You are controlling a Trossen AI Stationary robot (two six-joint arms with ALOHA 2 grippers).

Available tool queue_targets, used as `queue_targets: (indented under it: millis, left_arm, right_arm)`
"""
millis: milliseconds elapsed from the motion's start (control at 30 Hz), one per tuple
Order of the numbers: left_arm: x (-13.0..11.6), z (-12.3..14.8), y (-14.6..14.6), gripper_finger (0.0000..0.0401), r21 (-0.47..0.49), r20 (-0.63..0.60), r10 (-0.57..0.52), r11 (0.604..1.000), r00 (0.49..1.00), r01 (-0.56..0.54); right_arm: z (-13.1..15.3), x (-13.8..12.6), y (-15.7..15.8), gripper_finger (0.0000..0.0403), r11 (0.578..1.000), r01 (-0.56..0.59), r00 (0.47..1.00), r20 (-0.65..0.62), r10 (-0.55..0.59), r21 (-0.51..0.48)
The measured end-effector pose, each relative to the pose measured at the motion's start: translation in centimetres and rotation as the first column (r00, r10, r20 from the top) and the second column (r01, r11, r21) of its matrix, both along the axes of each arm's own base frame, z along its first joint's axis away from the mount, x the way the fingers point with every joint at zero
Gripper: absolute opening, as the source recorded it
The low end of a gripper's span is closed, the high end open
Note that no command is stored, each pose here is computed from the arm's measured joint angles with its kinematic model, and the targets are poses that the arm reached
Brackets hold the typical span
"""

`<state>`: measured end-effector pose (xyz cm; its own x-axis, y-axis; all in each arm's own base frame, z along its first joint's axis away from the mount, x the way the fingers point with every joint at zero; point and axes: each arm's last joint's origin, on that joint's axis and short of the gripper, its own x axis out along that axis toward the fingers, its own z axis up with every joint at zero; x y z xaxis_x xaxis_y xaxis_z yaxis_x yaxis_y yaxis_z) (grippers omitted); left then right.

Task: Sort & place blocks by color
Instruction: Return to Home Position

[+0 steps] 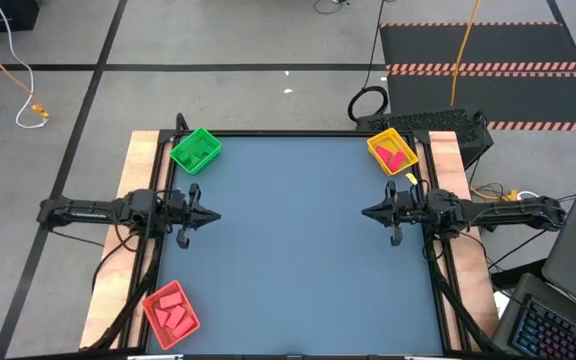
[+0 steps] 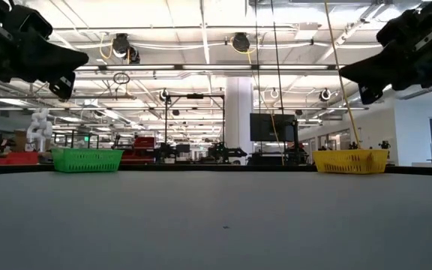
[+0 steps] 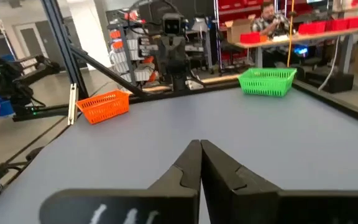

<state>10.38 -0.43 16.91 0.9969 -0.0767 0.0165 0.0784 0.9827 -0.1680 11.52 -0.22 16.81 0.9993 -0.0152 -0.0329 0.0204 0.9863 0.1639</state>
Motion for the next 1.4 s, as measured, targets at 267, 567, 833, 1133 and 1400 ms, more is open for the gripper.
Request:
queue_targets:
  millis: [267,567,833,1133,1400]
  left_arm:
    - [-0.62,-0.12,0.25,0.0001,0.024,0.005,0.015,1.0,1.0,-0.016]
    - [-0.64,-0.08,0.23,0.0002,0.098,0.014,0.011,0.995,1.0,-0.012]
    - [-0.64,-0.08,0.24,0.0022,0.14,0.017,0.012,0.99,1.0,-0.014]
    - [-0.64,-0.09,0.26,0.003,0.141,0.017,0.022,0.99,1.0,-0.024]
    - [-0.64,-0.09,0.27,0.0033,0.16,0.018,0.023,0.987,1.0,-0.026]
  right_arm:
    - [0.11,-0.61,0.16,0.0,0.998,-0.053,0.998,0.016,0.054,-0.033]
    - [0.03,-1.02,0.16,0.0,0.997,-0.05,0.999,0.014,0.051,-0.051]
    - [-0.42,-1.04,0.16,0.0,0.998,-0.051,0.998,-0.032,0.05,-0.038]
    - [-0.38,-1.04,0.16,0.0,0.997,-0.052,0.998,-0.028,0.051,-0.05]
    - [-0.38,-1.04,0.16,0.0,0.997,-0.052,0.998,-0.028,0.051,-0.05]
